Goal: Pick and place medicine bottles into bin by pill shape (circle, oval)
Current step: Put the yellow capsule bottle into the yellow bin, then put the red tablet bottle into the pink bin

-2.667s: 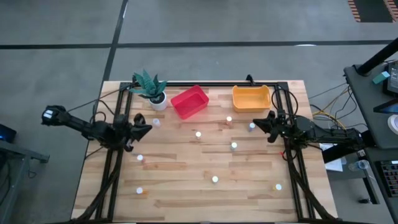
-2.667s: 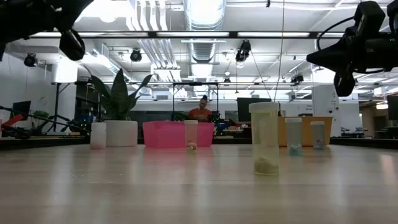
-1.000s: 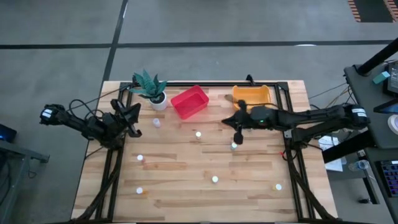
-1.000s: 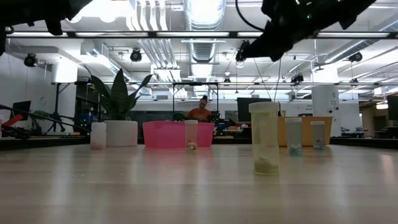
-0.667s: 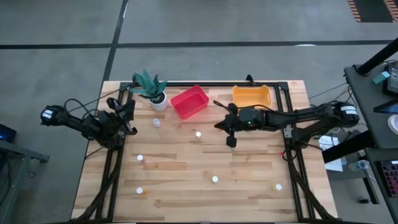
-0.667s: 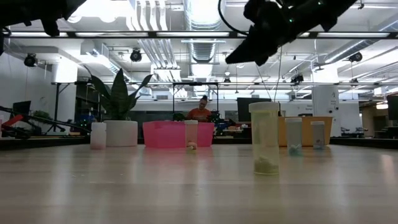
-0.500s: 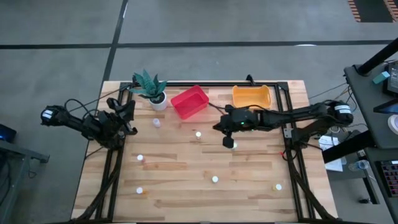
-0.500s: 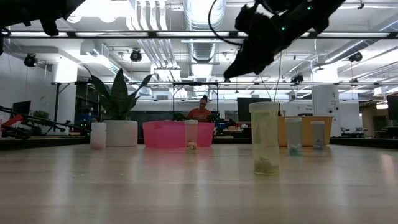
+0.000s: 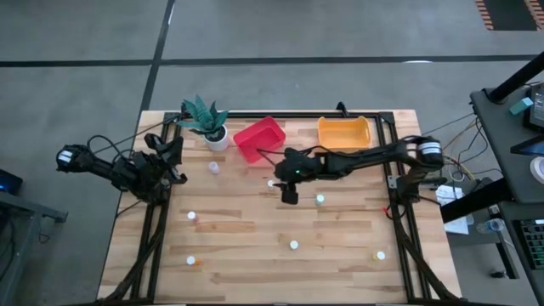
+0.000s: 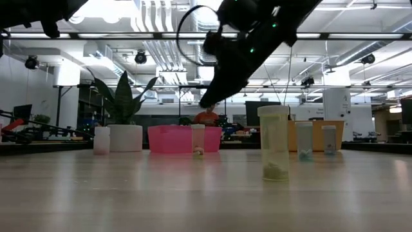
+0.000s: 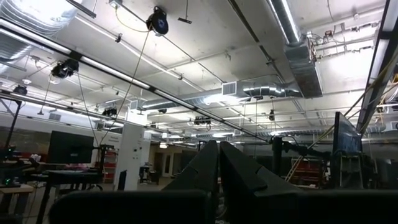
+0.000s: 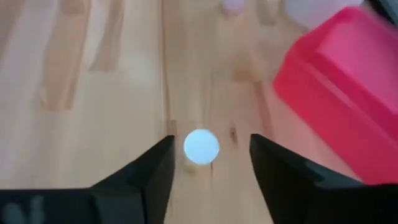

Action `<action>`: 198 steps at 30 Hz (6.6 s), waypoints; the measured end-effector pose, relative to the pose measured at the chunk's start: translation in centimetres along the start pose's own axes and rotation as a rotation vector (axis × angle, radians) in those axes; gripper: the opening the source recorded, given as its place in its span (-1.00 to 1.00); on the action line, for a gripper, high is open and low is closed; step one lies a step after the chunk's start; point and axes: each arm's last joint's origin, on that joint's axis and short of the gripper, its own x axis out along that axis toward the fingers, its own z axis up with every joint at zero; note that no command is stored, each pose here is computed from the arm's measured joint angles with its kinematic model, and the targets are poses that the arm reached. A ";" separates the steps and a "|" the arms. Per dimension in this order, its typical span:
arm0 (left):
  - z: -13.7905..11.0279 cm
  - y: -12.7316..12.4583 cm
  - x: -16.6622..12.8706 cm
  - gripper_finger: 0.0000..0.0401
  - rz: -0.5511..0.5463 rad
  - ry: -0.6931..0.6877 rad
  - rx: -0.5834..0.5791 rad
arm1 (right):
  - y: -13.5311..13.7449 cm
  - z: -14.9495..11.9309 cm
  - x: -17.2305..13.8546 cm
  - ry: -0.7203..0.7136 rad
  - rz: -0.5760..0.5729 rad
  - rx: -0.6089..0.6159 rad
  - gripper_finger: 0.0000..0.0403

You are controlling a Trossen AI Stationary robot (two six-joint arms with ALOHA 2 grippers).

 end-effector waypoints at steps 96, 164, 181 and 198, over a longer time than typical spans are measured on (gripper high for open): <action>0.0 0.0 0.0 -1.00 0.001 0.000 -0.008 | -15.8 -14.4 -8.8 0.137 -0.657 0.645 -0.22; -4.8 -5.6 6.3 -1.00 0.582 1.447 -0.637 | -6.2 -11.3 -18.6 -0.407 -0.565 0.034 -0.12; -5.6 -12.2 18.2 -1.00 -0.245 1.431 0.025 | -7.3 -10.6 -19.3 -0.552 -0.570 0.138 -0.12; -18.5 -14.4 27.1 -1.00 -0.552 1.018 0.225 | -7.2 -10.5 -19.7 -0.535 -0.558 0.161 -0.12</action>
